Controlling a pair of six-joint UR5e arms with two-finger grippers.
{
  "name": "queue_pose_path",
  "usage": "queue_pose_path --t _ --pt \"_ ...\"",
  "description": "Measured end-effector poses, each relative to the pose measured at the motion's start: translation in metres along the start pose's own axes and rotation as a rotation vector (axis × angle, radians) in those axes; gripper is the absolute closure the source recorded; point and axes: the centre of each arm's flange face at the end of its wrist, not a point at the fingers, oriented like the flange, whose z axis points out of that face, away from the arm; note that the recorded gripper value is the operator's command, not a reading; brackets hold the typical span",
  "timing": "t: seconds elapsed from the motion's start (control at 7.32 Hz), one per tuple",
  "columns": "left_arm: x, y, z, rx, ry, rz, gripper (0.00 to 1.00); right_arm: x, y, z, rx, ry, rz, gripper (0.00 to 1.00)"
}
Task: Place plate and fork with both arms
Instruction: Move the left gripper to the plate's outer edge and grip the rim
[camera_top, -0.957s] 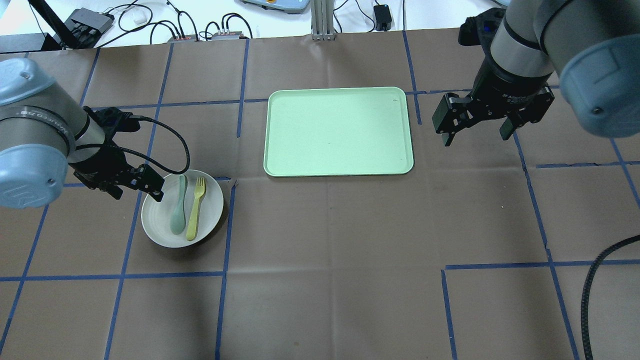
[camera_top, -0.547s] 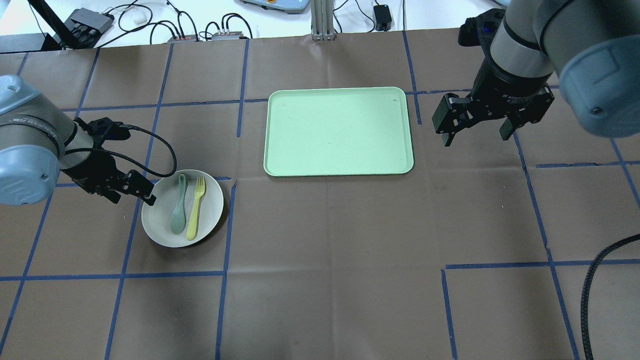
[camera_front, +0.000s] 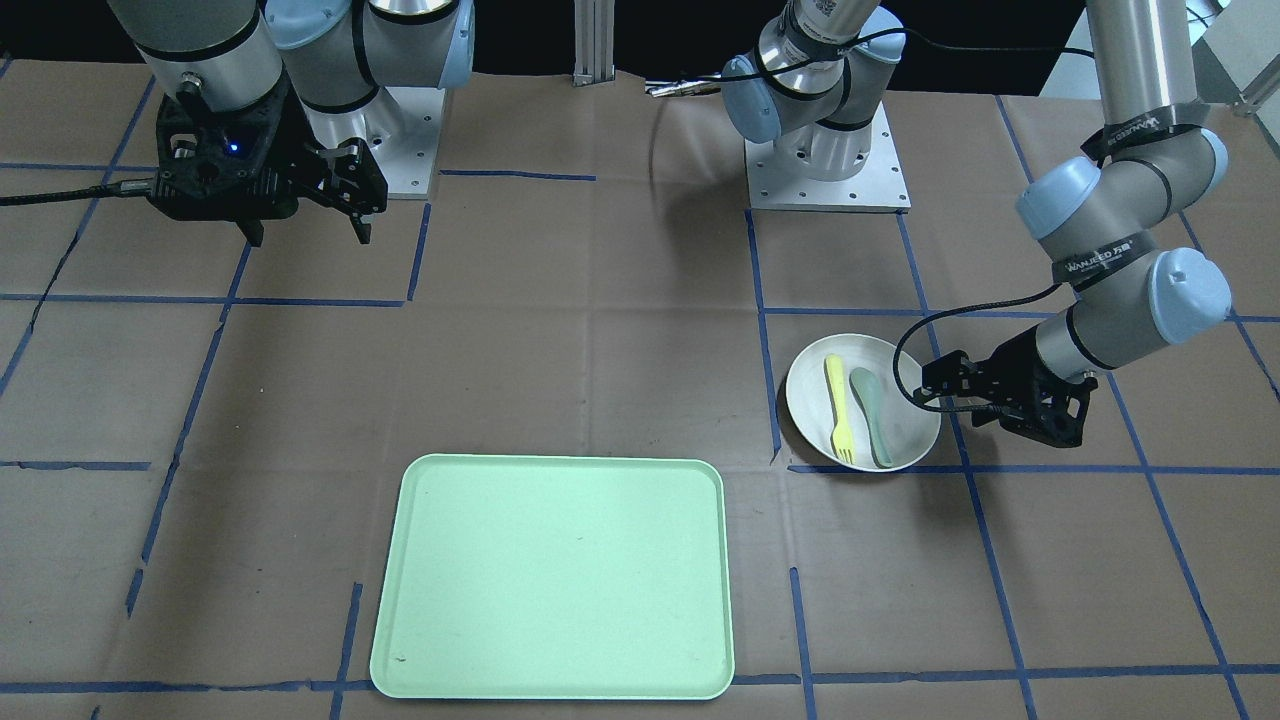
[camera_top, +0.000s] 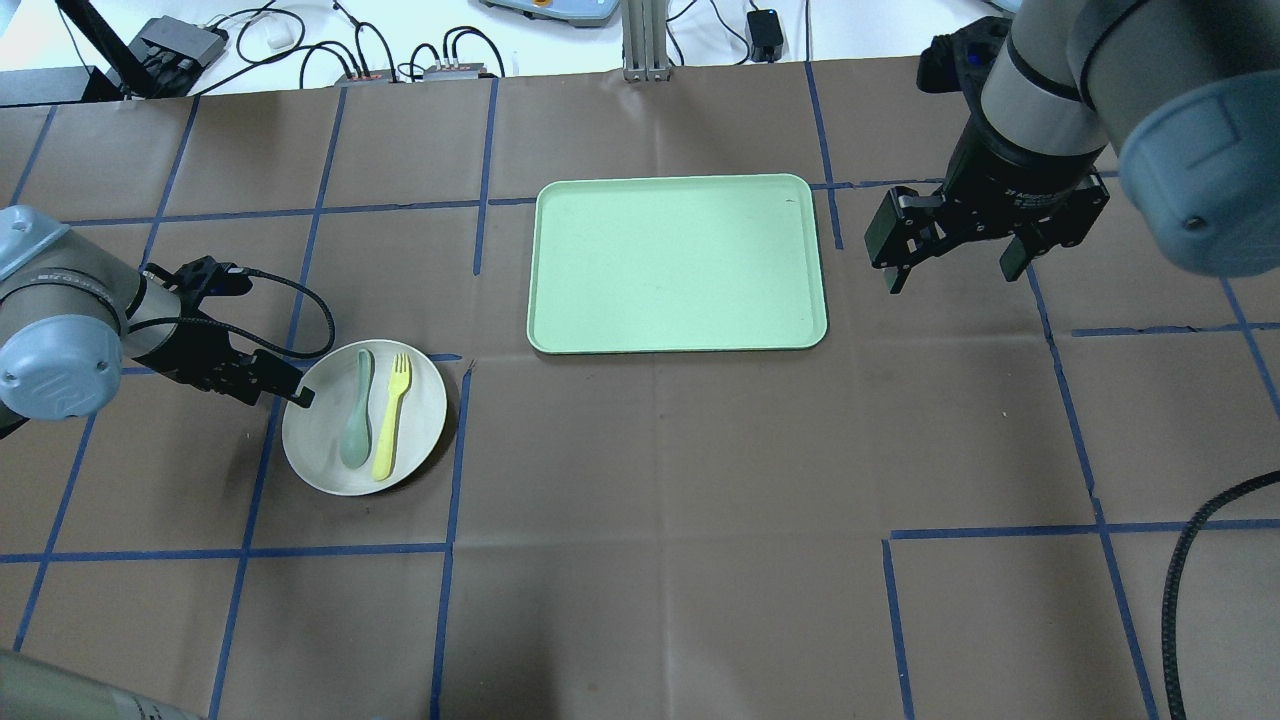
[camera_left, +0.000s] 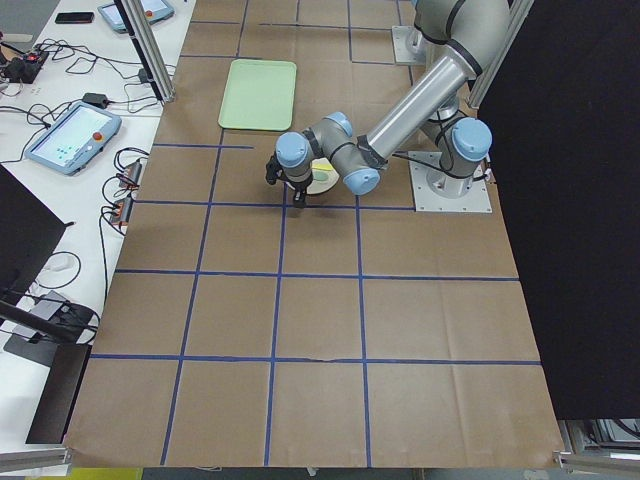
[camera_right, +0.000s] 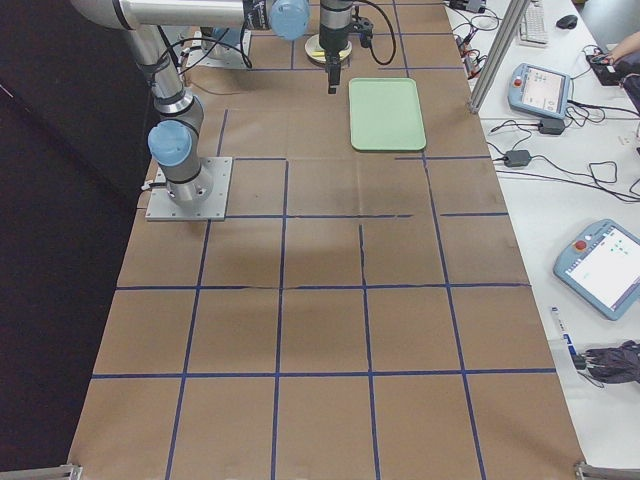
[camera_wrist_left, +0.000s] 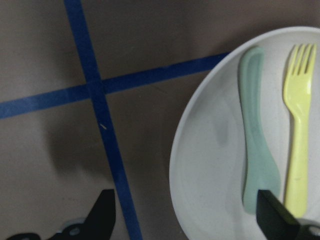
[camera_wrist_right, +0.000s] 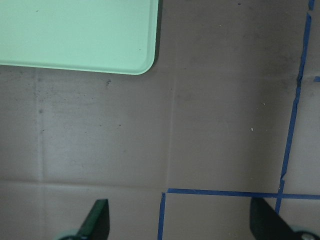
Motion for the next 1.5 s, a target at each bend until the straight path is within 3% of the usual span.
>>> queue_pose_path --t 0.41,0.55,0.82,0.96,1.09,1.5 --pt "-0.001 -0.001 0.010 0.007 0.017 -0.001 0.26 0.000 0.000 0.000 0.000 0.000 -0.001 0.00" --pt "0.002 0.002 0.013 0.006 0.028 -0.004 0.40 0.000 0.000 0.000 0.000 0.000 -0.001 0.00" --pt "0.007 0.006 0.014 0.011 0.041 -0.010 0.83 0.000 0.000 0.000 0.000 0.000 0.000 0.00" --pt "0.008 0.006 0.013 0.012 0.039 -0.011 0.95 0.000 0.000 0.000 0.000 0.000 0.000 0.00" --pt "0.008 0.006 0.013 0.012 0.038 -0.012 1.00 0.000 0.000 0.000 0.000 0.001 -0.001 0.00" --pt "0.011 0.006 0.010 0.020 0.038 -0.027 1.00 0.000 0.000 0.000 0.000 0.001 -0.001 0.00"
